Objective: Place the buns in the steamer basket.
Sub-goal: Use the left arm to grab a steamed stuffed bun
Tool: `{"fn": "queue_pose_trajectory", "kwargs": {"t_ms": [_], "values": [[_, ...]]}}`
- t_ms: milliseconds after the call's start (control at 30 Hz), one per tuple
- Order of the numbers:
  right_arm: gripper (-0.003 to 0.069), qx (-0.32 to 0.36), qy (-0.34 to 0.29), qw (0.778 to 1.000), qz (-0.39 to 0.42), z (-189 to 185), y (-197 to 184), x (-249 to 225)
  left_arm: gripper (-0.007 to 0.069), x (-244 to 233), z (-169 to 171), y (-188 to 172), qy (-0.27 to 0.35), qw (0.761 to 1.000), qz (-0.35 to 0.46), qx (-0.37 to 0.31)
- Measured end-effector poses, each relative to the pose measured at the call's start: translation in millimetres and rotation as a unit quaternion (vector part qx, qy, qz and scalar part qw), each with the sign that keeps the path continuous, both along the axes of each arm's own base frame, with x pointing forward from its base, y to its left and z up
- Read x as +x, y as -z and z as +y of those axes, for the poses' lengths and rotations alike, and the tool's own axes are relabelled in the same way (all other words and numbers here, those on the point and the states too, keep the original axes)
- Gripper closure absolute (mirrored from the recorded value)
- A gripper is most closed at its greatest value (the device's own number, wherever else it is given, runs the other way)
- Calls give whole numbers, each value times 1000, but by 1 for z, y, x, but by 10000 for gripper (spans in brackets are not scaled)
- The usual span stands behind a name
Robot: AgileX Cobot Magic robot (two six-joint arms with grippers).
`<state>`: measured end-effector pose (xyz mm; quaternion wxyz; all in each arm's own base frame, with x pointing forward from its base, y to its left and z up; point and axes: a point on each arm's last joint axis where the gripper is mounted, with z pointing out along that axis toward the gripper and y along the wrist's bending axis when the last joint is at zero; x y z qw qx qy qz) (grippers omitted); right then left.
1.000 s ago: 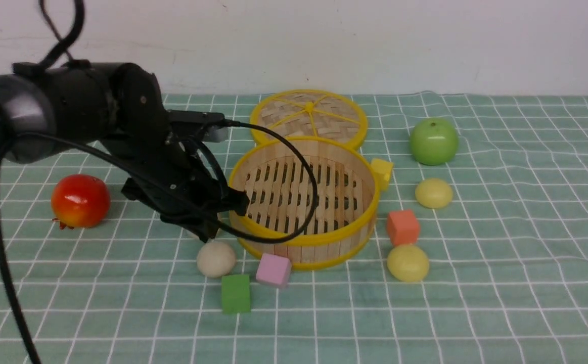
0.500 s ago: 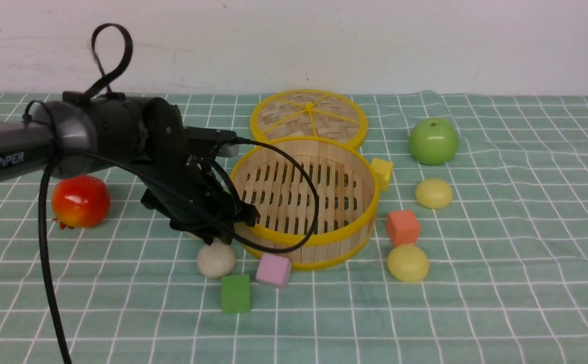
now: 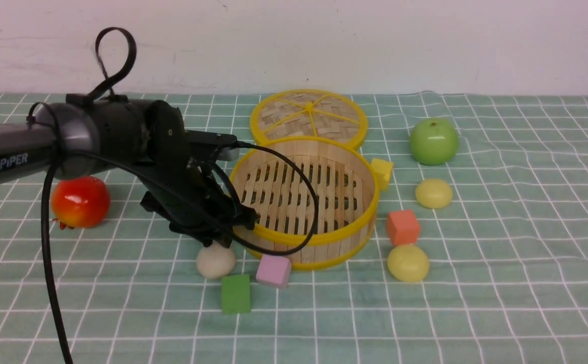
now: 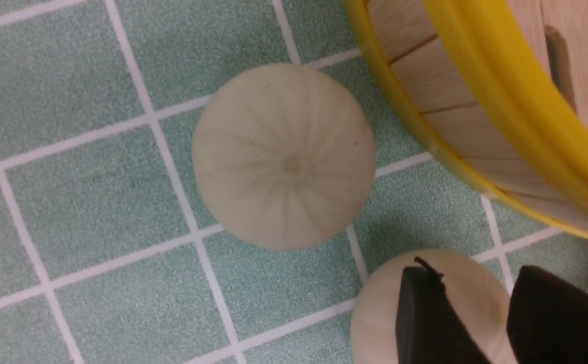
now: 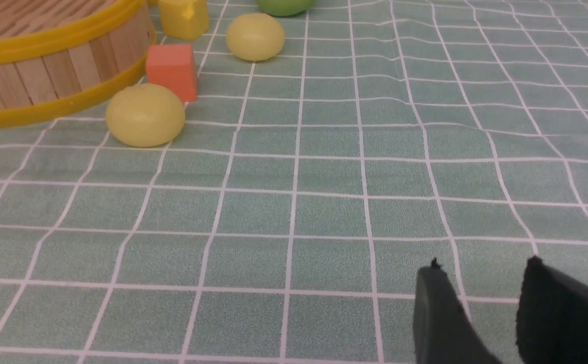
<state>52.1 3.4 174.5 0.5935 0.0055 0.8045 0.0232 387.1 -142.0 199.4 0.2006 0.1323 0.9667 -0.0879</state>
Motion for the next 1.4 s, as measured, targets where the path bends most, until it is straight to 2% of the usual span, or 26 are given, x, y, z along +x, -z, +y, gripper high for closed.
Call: {"fn": "queue_pose_trajectory", "kwargs": {"t_ms": [233, 333, 867, 1133, 1233, 1333, 1400], "values": [[419, 0, 0, 1000, 0, 0, 0, 0, 387, -9, 3, -30, 3, 1000, -20, -7], [419, 0, 0, 1000, 0, 0, 0, 0, 387, -14, 4, -33, 6, 1000, -3, -3], [419, 0, 0, 1000, 0, 0, 0, 0, 387, -5, 0, 7, 3, 999, 40, 7], [419, 0, 0, 1000, 0, 0, 0, 0, 396, -3, 0, 10, 2, 999, 35, 7], [419, 0, 0, 1000, 0, 0, 0, 0, 470, -2, 1, 10, 5, 999, 32, 12], [419, 0, 0, 1000, 0, 0, 0, 0, 606, -2, 2, 10, 11, 999, 27, 24], [419, 0, 0, 1000, 0, 0, 0, 0, 634, -1, 3, 10, 15, 999, 25, 30]]}}
